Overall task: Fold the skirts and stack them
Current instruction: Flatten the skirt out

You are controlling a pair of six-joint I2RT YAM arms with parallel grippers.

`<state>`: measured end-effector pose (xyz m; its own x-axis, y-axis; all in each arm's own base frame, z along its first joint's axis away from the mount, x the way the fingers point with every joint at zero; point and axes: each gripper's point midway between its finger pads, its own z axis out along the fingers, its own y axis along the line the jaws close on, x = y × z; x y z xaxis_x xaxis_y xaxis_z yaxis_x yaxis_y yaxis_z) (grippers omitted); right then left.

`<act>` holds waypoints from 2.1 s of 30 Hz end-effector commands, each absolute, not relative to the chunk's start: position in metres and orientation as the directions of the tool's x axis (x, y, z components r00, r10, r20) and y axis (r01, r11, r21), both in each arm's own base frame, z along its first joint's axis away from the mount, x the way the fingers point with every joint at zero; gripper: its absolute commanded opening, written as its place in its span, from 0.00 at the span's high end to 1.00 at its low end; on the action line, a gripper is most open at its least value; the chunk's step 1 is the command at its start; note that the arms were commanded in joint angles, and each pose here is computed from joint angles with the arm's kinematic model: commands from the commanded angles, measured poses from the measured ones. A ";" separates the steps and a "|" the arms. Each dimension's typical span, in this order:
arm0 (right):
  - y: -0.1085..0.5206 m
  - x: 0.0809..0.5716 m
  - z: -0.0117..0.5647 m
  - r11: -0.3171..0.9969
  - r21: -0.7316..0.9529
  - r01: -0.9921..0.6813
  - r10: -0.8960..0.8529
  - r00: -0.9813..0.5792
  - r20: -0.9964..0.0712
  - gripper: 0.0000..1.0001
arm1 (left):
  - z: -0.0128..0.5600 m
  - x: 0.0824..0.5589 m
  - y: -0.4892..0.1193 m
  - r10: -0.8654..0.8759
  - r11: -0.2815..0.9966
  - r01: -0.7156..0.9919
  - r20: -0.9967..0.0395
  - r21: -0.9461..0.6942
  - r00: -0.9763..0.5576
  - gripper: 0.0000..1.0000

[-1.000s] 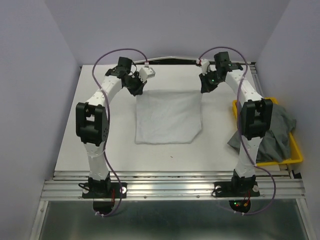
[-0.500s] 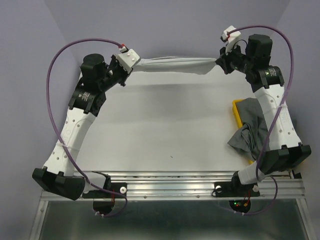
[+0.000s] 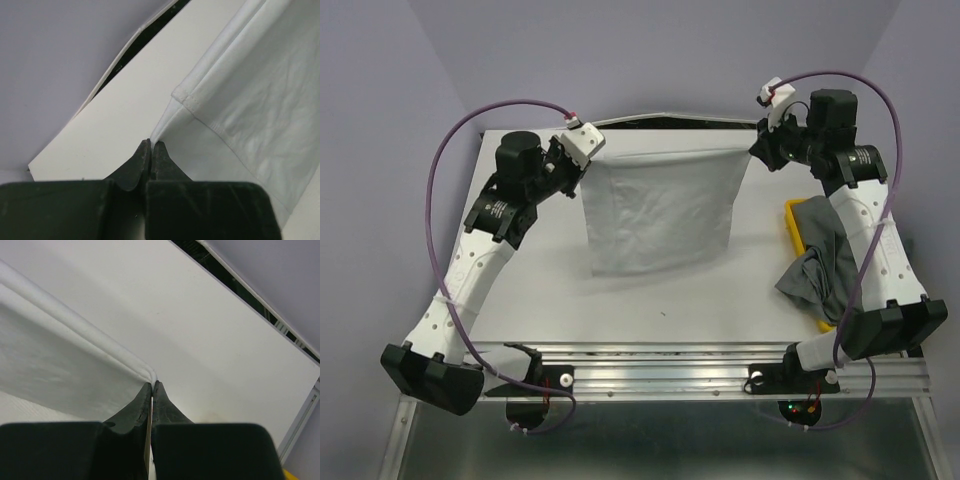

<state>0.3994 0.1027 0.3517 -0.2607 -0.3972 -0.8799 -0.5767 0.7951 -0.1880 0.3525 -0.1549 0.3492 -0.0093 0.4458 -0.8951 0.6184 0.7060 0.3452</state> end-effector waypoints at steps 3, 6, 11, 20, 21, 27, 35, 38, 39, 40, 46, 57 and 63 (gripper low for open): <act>0.096 0.386 0.359 0.802 -0.200 -0.563 -0.391 -0.243 -0.888 0.99 | 0.363 0.340 -0.147 0.430 0.721 0.591 -0.902 0.361 0.027 1.00; 0.097 0.382 0.354 0.801 -0.183 -0.570 -0.385 -0.256 -0.887 0.99 | 0.356 0.332 -0.150 0.433 0.705 0.611 -0.901 0.360 0.030 1.00; 0.097 0.363 0.347 0.794 -0.171 -0.583 -0.384 -0.263 -0.885 0.99 | 0.352 0.312 -0.148 0.434 0.692 0.622 -0.900 0.365 0.045 1.00; 0.098 0.302 0.371 0.779 -0.164 -0.605 -0.369 -0.230 -0.901 0.99 | 0.359 0.251 -0.133 0.392 0.688 0.623 -0.913 0.372 0.113 1.00; 0.098 0.298 0.373 0.781 -0.162 -0.603 -0.365 -0.230 -0.902 0.99 | 0.362 0.246 -0.132 0.386 0.686 0.625 -0.915 0.371 0.119 1.00; 0.100 0.291 0.350 0.767 -0.124 -0.629 -0.374 -0.282 -0.884 0.99 | 0.343 0.245 -0.135 0.395 0.677 0.659 -0.917 0.327 0.050 1.00; 0.109 0.361 0.237 0.791 0.003 -0.612 -0.363 -0.473 -0.803 0.99 | 0.238 0.291 -0.145 0.460 0.687 0.683 -0.876 0.248 -0.144 1.00; 0.113 0.396 0.186 0.801 0.055 -0.596 -0.356 -0.549 -0.756 0.99 | 0.196 0.327 -0.140 0.481 0.742 0.623 -0.845 0.248 -0.236 0.99; 0.114 0.405 0.176 0.805 0.064 -0.589 -0.353 -0.563 -0.747 0.99 | 0.175 0.340 -0.139 0.491 0.759 0.605 -0.821 0.241 -0.290 0.99; 0.115 0.419 0.172 0.811 0.063 -0.582 -0.347 -0.565 -0.749 0.99 | 0.174 0.354 -0.139 0.473 0.782 0.572 -0.833 0.246 -0.288 0.99; 0.118 0.486 0.111 0.842 0.090 -0.531 -0.329 -0.639 -0.695 0.99 | 0.144 0.428 -0.126 0.471 0.835 0.476 -0.807 0.277 -0.357 0.99; 0.120 0.537 0.105 0.885 0.068 -0.460 -0.281 -0.646 -0.710 0.33 | 0.123 0.504 -0.122 0.432 0.867 0.444 -0.787 0.227 -0.441 0.63; 0.121 0.539 0.121 0.870 0.044 -0.491 -0.314 -0.621 -0.718 0.31 | 0.123 0.489 -0.130 0.471 0.812 0.552 -0.770 0.188 -0.431 0.40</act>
